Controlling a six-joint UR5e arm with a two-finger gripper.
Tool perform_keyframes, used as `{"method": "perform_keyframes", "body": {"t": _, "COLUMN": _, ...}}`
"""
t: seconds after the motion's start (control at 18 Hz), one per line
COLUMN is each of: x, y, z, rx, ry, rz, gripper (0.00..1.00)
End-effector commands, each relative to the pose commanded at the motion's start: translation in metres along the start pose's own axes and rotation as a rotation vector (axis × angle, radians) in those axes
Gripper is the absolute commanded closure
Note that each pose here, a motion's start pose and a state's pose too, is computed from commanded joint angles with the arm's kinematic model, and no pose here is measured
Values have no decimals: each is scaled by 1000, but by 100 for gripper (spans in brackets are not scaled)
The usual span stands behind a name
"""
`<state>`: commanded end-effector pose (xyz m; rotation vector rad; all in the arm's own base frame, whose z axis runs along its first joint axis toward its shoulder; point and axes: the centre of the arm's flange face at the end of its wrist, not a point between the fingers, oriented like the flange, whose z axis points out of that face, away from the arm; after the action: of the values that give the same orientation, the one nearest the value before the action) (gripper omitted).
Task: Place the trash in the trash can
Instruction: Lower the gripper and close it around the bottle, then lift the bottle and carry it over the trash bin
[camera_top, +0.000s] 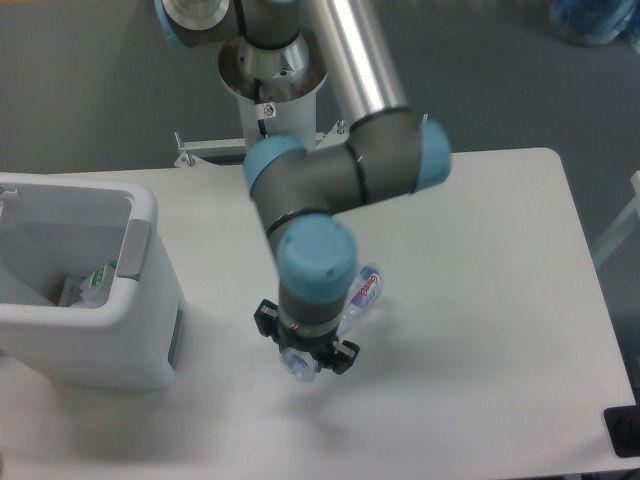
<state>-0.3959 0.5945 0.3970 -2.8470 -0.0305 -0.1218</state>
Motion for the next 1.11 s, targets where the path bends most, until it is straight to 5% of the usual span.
{"method": "perform_keyframes", "body": {"t": 0.44, "x": 3, "y": -32, "z": -93, "rx": 395, "ry": 80, "rz": -57, "gripper": 59}}
{"method": "perform_keyframes", "body": {"t": 1.11, "x": 71, "y": -40, "z": -211, "rx": 720, "ry": 327, "rz": -2, "gripper": 59}}
